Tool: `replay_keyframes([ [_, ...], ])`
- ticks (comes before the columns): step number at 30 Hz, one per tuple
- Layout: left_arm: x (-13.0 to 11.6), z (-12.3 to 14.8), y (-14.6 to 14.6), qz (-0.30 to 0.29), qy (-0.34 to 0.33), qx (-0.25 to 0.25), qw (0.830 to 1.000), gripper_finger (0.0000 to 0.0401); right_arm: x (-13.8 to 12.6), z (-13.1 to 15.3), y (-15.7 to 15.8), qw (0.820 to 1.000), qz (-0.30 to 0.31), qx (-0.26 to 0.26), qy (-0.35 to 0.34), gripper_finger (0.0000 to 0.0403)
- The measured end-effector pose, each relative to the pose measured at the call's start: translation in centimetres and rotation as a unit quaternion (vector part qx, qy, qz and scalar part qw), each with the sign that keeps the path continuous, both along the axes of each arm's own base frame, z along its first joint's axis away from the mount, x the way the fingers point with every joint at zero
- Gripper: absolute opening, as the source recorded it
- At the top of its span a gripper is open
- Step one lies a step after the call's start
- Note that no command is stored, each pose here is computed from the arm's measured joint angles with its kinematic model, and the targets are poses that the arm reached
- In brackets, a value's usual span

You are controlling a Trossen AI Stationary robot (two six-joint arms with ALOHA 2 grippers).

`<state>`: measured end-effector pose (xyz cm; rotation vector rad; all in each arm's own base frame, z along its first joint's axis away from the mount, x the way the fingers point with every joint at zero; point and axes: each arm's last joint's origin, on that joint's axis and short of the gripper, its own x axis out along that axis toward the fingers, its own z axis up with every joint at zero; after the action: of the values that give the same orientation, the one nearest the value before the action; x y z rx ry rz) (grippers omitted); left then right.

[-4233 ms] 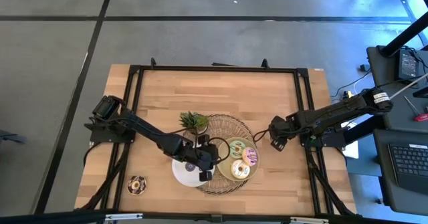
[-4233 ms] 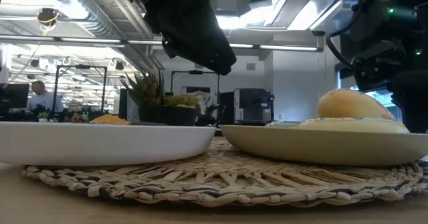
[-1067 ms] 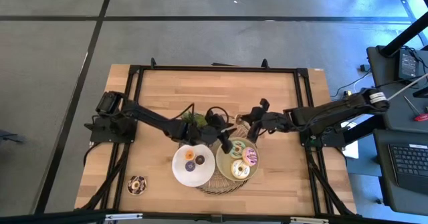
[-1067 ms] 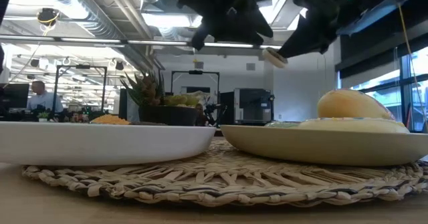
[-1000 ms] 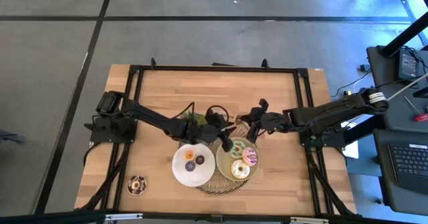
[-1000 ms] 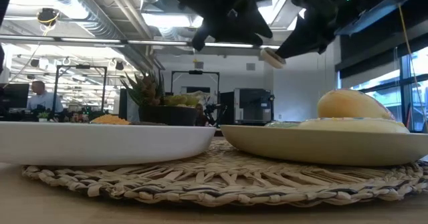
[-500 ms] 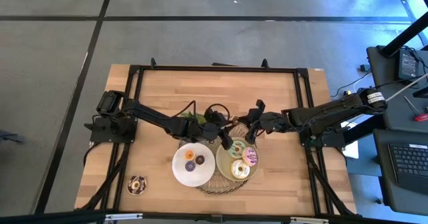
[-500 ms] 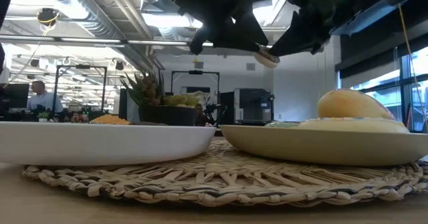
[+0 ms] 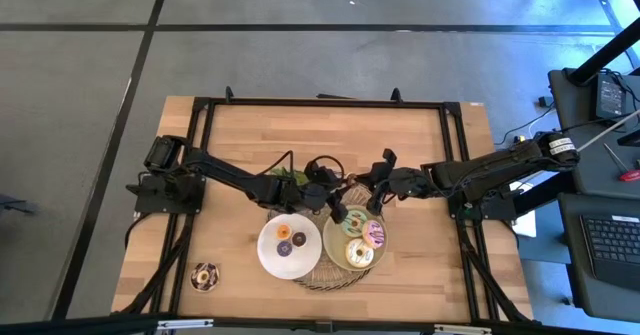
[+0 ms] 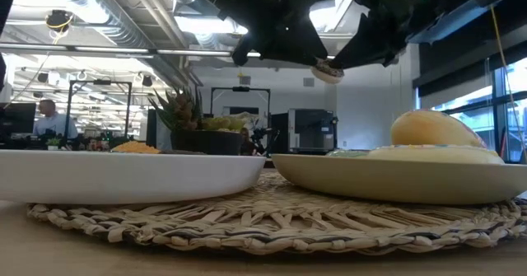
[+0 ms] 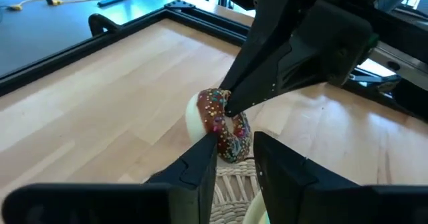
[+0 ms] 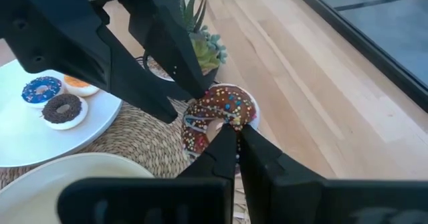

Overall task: Pick & Place donuts
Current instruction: Put the small brown donut on the white plate

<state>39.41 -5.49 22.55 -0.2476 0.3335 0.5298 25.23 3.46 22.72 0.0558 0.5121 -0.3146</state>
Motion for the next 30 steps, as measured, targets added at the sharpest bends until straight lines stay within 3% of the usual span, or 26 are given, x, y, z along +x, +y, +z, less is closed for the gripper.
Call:
replay_keyframes([
  [7,-0.02,-0.05,-0.01,0.0,0.0,-0.006,1.0,0.013,-0.03,-0.04,0.0,1.0,0.0,0.0,0.003,0.0016],
  [19,-0.06,-0.06,0.11,0.01,0.006,0.009,1.0,0.0225,-0.05,-0.08,0.02,1.0,0.002,0.0,0.005,0.0016],
  [30,-0.06,-0.03,0.54,0.035,-0.001,0.009,0.999,0.0232,-0.05,-0.08,0.01,1.0,0.001,0.0,0.005,0.0016],
])
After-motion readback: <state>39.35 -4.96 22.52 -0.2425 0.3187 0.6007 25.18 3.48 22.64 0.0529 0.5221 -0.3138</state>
